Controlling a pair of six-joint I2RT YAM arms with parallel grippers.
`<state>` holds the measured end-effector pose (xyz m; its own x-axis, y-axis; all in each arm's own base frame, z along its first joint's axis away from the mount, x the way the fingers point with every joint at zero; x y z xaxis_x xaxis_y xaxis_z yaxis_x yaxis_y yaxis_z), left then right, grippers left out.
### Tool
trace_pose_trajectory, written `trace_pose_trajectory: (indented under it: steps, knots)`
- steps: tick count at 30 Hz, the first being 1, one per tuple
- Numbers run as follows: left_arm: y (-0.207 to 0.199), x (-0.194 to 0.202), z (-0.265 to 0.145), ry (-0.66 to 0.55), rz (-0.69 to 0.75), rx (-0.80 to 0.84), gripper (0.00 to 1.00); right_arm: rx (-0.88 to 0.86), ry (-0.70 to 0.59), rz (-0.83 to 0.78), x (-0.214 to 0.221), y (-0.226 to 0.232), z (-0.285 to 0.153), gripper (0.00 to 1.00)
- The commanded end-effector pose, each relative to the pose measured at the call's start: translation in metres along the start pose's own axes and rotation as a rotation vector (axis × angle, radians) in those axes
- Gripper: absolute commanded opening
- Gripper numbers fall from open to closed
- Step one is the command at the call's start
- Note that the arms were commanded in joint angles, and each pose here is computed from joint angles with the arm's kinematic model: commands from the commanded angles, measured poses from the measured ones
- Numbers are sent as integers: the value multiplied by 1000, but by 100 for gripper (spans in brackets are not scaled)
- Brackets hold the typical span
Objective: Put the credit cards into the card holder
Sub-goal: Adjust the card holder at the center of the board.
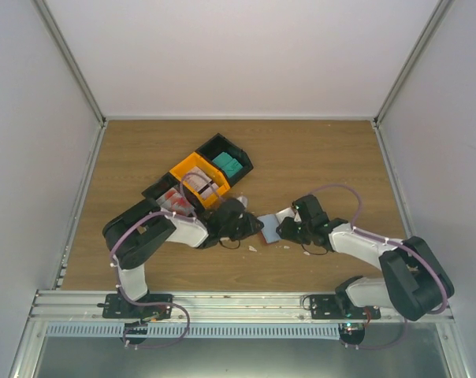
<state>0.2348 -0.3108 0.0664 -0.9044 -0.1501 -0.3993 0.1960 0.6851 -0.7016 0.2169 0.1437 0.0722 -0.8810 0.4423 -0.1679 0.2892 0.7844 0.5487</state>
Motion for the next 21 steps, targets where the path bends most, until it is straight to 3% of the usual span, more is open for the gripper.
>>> trace_pose_trajectory:
  steps: [1,5,11,17,21]
  knots:
    - [-7,-26,16,113,165,8,26,115,143,-5,20,-20,3,28]
    - [-15,-39,25,166,244,23,24,140,116,-37,10,-12,-3,30]
    - [-17,-57,28,186,298,-6,26,240,-5,-86,-15,-2,-17,45]
    - [-43,-99,2,156,416,-107,46,273,-60,-126,-23,12,-25,57]
    - [-57,-133,-24,106,486,-207,52,330,-65,-156,-30,20,-20,60]
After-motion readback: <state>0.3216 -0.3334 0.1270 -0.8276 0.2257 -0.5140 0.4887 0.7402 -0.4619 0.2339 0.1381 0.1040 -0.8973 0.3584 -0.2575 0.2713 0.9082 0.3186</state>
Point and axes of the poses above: each gripper's point midway between its finger pads, its own z axis out along the fingers, its own y axis along the line the jaws close on, x = y × z, the point moved 6 cm from there along -z, back along the fingers, and after that the axes turned 14 degrees about z, right-handed, at the moved point
